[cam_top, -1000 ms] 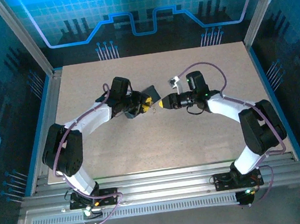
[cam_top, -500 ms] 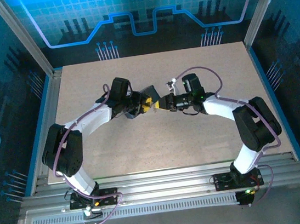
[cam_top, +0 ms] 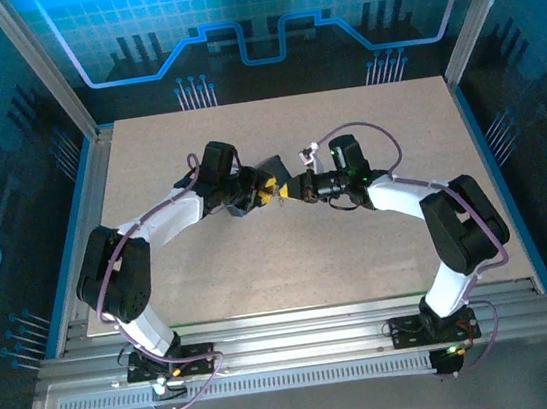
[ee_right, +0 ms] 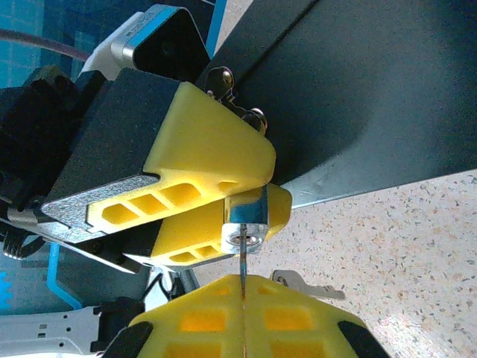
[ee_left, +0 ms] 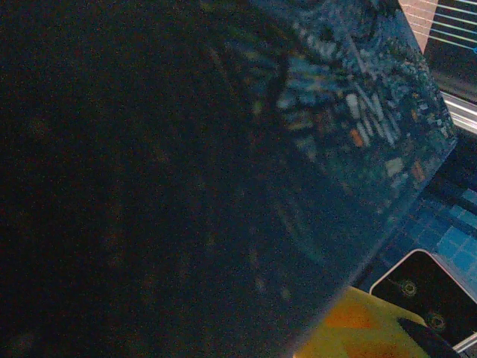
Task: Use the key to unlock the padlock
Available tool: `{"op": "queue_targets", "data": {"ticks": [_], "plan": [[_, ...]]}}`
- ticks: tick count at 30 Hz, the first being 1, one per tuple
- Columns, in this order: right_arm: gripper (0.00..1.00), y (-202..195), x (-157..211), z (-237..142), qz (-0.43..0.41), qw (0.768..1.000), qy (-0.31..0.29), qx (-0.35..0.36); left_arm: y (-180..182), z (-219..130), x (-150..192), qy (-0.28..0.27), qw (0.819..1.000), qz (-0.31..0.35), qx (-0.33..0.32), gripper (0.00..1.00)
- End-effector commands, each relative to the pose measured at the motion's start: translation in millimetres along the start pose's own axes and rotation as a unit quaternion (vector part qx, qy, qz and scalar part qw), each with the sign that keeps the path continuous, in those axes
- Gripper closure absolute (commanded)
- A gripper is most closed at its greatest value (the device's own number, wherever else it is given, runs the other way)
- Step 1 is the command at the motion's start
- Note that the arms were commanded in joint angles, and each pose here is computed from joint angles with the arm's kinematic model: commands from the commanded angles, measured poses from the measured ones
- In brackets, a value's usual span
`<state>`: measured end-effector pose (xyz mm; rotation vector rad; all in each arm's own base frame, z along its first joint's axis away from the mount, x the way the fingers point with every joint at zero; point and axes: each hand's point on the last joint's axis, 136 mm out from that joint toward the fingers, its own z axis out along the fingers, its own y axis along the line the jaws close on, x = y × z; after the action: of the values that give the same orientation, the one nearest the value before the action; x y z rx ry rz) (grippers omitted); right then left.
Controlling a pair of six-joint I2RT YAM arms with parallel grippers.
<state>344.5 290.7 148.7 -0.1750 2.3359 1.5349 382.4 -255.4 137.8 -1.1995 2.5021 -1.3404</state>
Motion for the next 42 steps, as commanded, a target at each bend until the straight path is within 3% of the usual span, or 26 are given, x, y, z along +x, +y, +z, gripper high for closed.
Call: {"op": "queue_targets", "data": {"ticks": [1,6,14,27,35,39,42], "plan": [[0.95,18,-4,9,-0.034,0.999,0.003,-0.022,-14,-10,10,0.008,1.0,0.009,0.025,1.0],[0.97,18,-2,9,-0.071,0.997,0.001,0.008,-14,-8,14,0.012,1.0,0.011,0.022,1.0],[0.99,30,3,11,-0.199,0.977,-0.012,0.072,-13,-3,19,0.021,1.0,0.009,0.016,1.0],[1.0,58,12,14,-0.341,0.935,-0.059,0.081,-4,2,20,0.018,1.0,-0.006,0.0,1.0],[1.0,53,10,26,-0.341,0.935,-0.058,0.076,-5,3,21,0.019,1.0,-0.005,0.0,1.0],[1.0,28,10,24,-0.28,0.954,-0.039,0.102,4,2,14,0.006,1.0,-0.016,-0.009,1.0],[0.94,15,7,20,-0.221,0.97,-0.042,0.088,8,2,9,-0.007,1.0,-0.027,-0.013,1.0]]}}
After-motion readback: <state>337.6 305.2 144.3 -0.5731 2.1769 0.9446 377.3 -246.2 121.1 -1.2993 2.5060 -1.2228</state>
